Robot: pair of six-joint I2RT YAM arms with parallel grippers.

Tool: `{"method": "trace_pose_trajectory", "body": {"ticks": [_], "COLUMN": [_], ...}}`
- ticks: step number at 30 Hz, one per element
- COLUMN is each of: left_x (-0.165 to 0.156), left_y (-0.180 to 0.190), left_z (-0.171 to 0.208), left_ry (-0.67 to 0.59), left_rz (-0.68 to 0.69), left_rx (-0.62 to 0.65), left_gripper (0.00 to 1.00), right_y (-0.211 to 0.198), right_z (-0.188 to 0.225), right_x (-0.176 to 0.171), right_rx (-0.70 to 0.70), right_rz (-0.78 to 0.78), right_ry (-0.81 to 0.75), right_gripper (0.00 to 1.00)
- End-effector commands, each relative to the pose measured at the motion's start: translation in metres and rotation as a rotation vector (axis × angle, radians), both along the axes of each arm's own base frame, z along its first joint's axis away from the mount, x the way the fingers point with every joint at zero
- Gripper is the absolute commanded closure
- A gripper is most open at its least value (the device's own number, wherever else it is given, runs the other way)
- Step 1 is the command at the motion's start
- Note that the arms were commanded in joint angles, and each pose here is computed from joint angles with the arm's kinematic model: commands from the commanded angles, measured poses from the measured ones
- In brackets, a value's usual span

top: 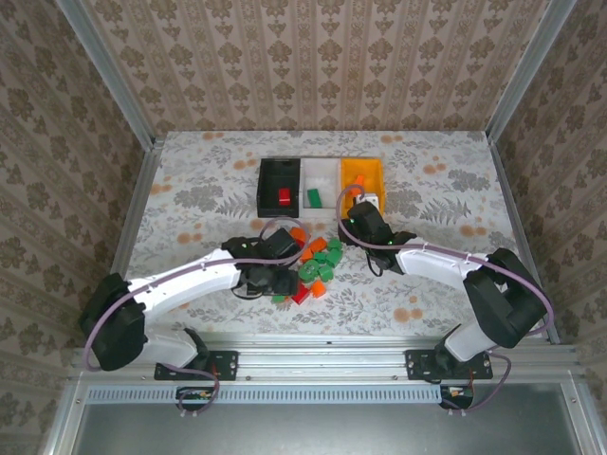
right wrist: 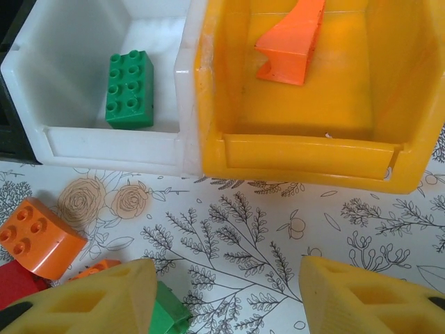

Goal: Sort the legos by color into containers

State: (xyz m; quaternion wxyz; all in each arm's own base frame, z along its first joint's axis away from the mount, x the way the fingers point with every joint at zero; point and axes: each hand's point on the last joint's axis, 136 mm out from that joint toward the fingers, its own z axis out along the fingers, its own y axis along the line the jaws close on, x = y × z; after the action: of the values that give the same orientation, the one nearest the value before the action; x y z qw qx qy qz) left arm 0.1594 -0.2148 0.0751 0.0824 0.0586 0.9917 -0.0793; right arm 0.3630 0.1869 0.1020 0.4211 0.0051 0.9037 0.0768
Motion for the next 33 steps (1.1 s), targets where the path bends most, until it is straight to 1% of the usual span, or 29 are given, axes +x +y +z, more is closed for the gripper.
{"method": "trace_pose_trajectory", "body": {"ticks": [1,8,16,18,20,22,25,29,31,33], "left_x": [0.001,0.004,-0.001,-0.002,-0.001,0.001,0.002,0.004,0.005,0.008], "left_y": [0.002,0.006,0.007,0.008,0.008,0.008,0.008,0.008,0.007,0.007], "left_z": [-0.015,-0.025,-0.040,-0.041,-0.040,-0.036,-0.032,-0.027,-0.024,-0.014], "left_ry": [0.002,-0.006,0.021,0.020,0.012,0.000,-0.015,-0.028,-0.030,-0.045], "left_rz": [0.053,0.057,0.064,0.064,0.064,0.066,0.062,0.054,0.053,0.048], "left_rx": [0.046,0.088,0.084,0.089,0.085,0.080,0.077,0.074,0.075,0.073], "left_gripper": [0.31,0.41,0.45,0.48,0.51,0.58,0.64,0.68,0.72,0.74], "right_y": [-0.005,-0.006,-0.005,-0.005,-0.006,-0.005,-0.005,-0.004,-0.004,-0.005], "right_z": [0.004,0.007,0.006,0.007,0.007,0.007,0.007,0.006,0.007,0.007], "right_x": [-0.003,-0.003,-0.004,-0.004,-0.004,-0.004,-0.004,-0.004,-0.004,-0.004], "right_rx": [-0.004,-0.001,0.000,0.002,0.004,0.004,0.006,0.007,0.007,0.007], "right_rz": [-0.026,-0.025,-0.023,-0.023,-0.023,-0.022,-0.020,-0.020,-0.019,-0.022], "right_ry": [-0.016,-0.021,-0.019,-0.021,-0.024,-0.023,-0.024,-0.022,-0.023,-0.025], "right_gripper": [0.42,0.43,0.43,0.43,0.43,0.43,0.43,0.43,0.43,0.43]}}
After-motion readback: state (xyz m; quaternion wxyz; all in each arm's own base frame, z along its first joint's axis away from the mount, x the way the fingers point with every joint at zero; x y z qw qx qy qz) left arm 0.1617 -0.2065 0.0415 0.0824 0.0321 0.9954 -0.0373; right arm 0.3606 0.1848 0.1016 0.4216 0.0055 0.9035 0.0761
